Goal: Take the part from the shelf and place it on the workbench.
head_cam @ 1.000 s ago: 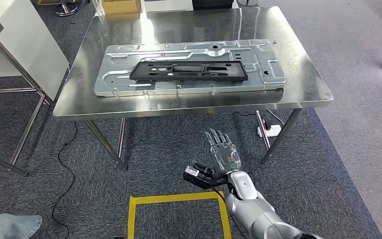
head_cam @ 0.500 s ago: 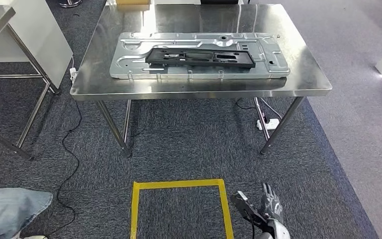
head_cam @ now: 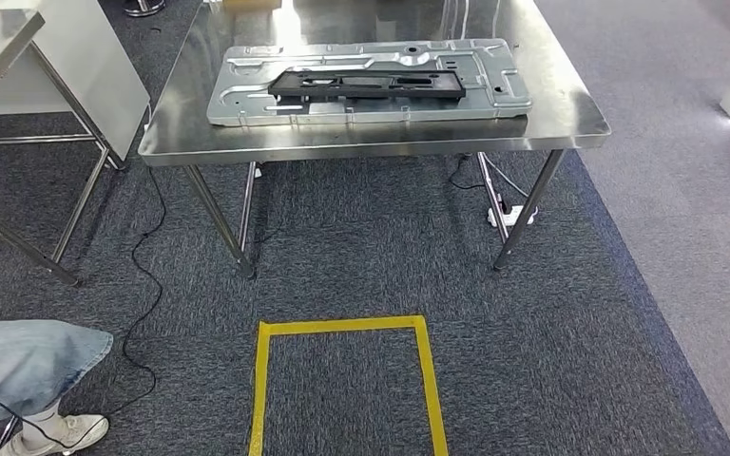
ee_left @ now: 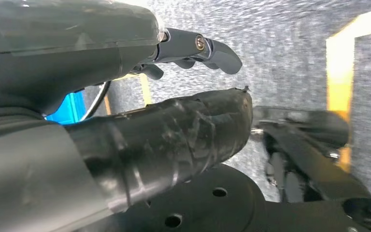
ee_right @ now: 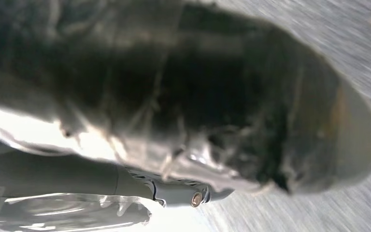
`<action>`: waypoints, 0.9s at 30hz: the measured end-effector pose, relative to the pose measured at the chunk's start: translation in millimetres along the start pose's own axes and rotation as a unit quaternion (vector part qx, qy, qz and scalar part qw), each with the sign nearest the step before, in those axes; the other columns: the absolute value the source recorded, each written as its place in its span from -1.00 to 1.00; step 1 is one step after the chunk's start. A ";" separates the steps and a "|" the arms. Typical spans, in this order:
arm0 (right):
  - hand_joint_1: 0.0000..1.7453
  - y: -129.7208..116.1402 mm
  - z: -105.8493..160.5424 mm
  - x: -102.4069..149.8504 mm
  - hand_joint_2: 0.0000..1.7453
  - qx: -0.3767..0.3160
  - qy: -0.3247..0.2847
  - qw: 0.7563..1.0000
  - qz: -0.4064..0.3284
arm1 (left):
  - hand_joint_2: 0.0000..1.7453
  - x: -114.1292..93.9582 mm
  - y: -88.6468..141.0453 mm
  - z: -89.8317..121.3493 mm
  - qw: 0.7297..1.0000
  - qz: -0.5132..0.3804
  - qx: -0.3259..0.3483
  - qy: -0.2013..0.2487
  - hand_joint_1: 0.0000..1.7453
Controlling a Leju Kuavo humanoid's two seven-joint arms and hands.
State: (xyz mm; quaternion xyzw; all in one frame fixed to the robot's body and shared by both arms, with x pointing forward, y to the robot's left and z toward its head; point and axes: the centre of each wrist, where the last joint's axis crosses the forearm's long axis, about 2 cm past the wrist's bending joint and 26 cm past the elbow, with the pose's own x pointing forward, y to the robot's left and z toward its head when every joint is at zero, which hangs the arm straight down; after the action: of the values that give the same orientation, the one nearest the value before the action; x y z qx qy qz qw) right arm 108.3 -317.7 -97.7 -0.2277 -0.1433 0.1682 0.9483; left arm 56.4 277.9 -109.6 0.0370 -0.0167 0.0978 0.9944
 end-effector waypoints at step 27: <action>-1.00 30.1 13.0 -29.8 1.00 0.062 0.092 0.993 -0.052 | 1.00 -0.8 2.5 -0.4 1.000 -0.004 0.005 -0.014 -1.00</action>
State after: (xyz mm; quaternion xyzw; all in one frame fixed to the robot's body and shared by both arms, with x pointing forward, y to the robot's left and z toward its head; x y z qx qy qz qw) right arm 69.2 -298.9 -106.9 -0.1755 -0.0569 0.1056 0.9771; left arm 55.2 280.3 -109.8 0.0432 -0.0301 0.0929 0.9943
